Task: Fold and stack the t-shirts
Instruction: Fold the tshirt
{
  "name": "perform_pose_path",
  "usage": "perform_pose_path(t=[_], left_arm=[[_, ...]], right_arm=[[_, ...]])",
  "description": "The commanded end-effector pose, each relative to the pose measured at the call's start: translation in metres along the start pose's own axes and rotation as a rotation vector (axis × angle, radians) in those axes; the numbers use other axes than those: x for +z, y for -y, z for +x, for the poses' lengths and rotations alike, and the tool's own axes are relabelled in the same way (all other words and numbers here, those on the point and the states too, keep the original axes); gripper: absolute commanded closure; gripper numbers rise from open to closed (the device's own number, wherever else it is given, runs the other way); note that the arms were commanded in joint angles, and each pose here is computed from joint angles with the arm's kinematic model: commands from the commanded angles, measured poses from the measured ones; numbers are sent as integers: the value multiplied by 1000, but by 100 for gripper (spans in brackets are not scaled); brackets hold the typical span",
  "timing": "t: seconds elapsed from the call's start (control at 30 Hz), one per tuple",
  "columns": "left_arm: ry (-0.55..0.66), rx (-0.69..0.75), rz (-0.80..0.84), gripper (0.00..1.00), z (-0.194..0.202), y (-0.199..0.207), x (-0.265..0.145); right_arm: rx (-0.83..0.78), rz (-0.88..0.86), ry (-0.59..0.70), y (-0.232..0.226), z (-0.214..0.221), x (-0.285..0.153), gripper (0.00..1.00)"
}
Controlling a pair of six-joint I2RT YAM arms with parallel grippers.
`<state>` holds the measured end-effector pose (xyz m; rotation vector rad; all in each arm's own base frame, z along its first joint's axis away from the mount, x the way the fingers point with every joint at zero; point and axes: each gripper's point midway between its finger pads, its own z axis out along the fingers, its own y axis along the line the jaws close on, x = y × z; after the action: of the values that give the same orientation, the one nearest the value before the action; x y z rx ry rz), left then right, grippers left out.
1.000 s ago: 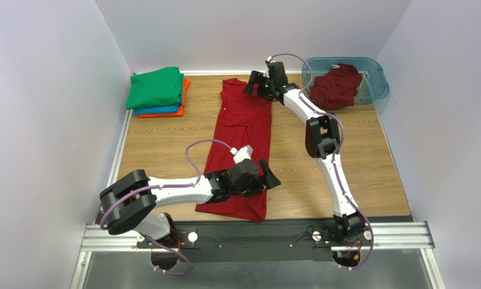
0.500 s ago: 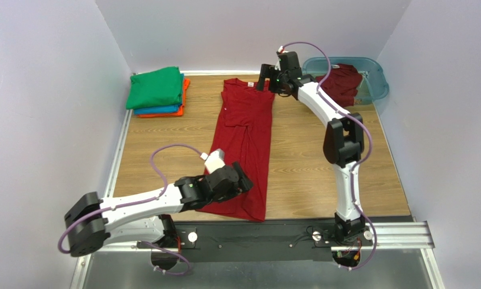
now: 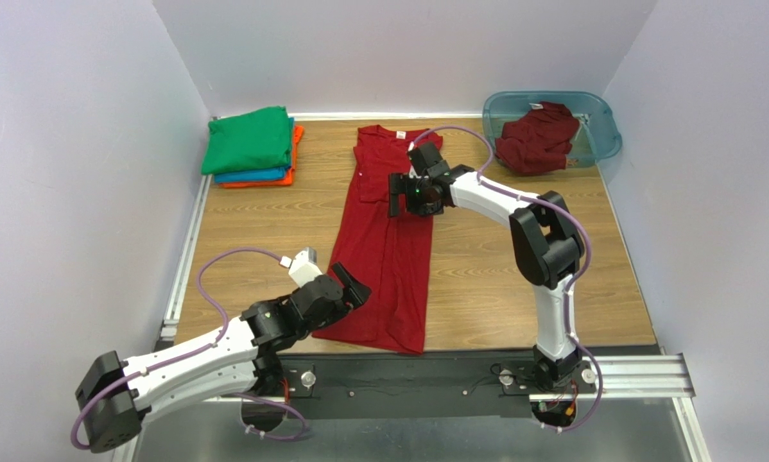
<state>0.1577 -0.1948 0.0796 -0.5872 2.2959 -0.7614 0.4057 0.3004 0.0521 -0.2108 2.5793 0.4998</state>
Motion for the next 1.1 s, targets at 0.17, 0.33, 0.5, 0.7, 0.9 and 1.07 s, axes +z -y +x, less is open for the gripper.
perform_pose_path(t=[0.17, 0.33, 0.5, 0.7, 0.9, 1.07], left_arm=[[-36, 133, -47, 2, -3, -10, 37], [-125, 176, -57, 2, 11, -8, 49], [-208, 171, -26, 2, 26, -2, 45], [-241, 142, 78, 2, 38, 22, 40], [-135, 159, 93, 2, 8, 47, 30], [-56, 156, 0, 2, -13, 30, 16]], right_arm=[[59, 120, -52, 32, 18, 41, 0], [50, 188, -34, 49, 13, 53, 0], [77, 216, -8, 87, -15, 68, 0], [-22, 186, 24, 90, -41, 67, 0], [-51, 102, 64, 60, -66, 26, 0], [-94, 91, 119, 34, -66, -39, 0]])
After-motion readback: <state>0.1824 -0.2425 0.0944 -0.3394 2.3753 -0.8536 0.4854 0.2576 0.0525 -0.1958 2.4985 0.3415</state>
